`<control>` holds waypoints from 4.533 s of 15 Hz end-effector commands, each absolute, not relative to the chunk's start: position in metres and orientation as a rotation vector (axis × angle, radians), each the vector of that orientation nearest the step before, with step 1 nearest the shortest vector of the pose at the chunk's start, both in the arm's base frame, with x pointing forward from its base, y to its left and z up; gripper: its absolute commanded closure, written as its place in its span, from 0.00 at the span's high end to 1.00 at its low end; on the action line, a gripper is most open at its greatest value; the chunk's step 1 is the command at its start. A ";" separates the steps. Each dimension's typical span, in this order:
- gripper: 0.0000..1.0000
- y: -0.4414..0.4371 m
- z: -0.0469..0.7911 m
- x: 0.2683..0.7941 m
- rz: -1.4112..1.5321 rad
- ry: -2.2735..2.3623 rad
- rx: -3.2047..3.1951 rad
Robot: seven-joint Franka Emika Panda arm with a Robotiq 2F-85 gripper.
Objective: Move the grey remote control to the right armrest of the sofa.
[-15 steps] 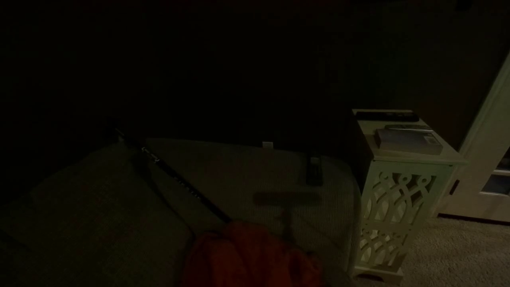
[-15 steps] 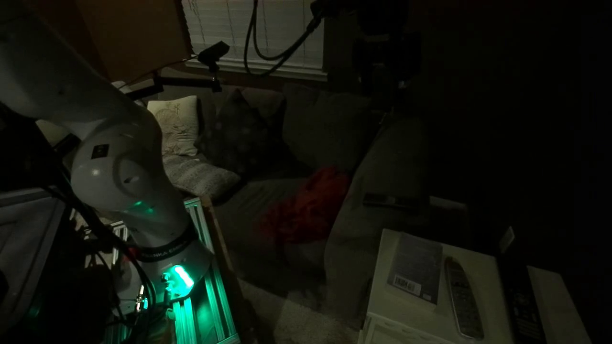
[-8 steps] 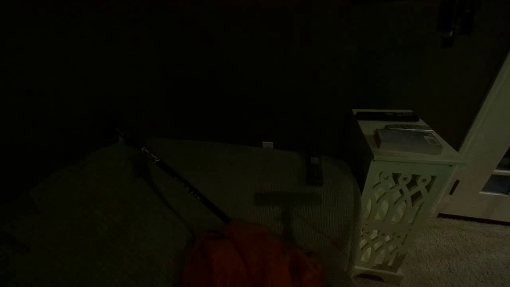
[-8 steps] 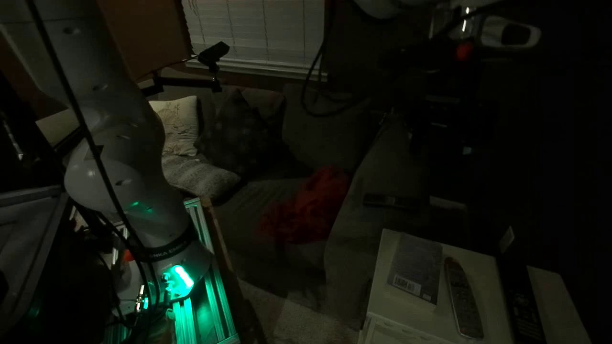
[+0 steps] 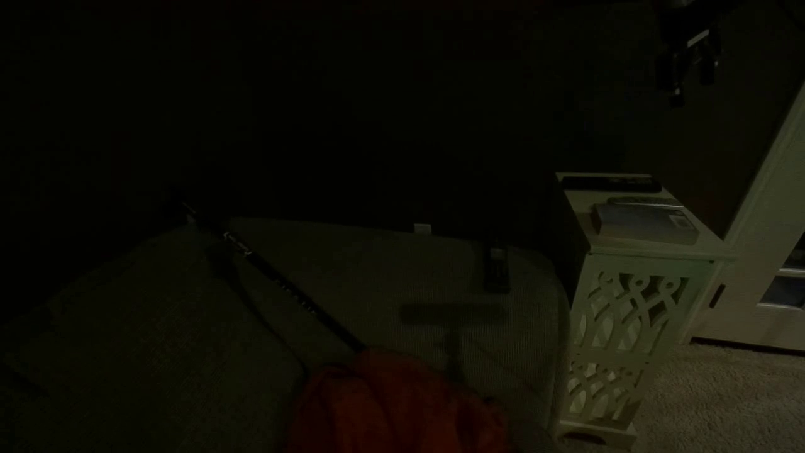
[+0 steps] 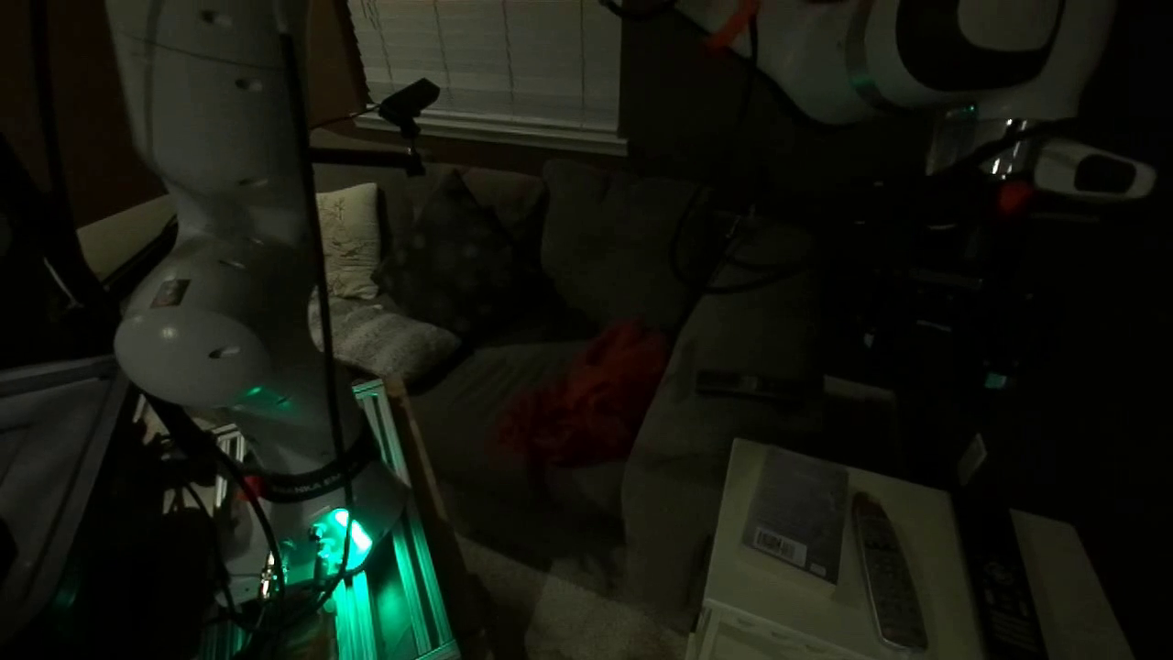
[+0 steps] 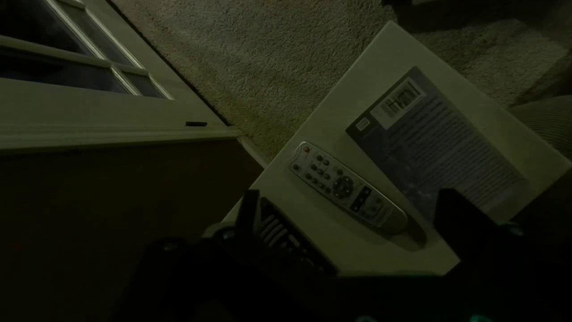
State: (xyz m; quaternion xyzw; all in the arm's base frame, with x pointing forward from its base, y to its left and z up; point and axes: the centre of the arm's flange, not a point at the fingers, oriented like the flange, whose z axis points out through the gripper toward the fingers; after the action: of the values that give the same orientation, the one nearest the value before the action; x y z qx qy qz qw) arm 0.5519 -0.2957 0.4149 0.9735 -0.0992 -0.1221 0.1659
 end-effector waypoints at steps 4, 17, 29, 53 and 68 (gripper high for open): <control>1.00 -0.311 0.418 0.558 -0.390 -0.083 2.862; 1.00 -0.382 0.299 0.541 -0.754 0.407 3.061; 1.00 -0.356 0.241 0.537 -0.185 0.982 2.961; 1.00 -0.369 0.180 0.548 -0.013 1.199 2.726; 0.28 -0.354 0.200 0.538 -0.035 1.228 2.736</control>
State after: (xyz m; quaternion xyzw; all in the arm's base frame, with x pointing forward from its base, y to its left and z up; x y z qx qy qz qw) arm 0.5362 -0.3692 0.1730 0.9137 0.4017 -0.0156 0.0600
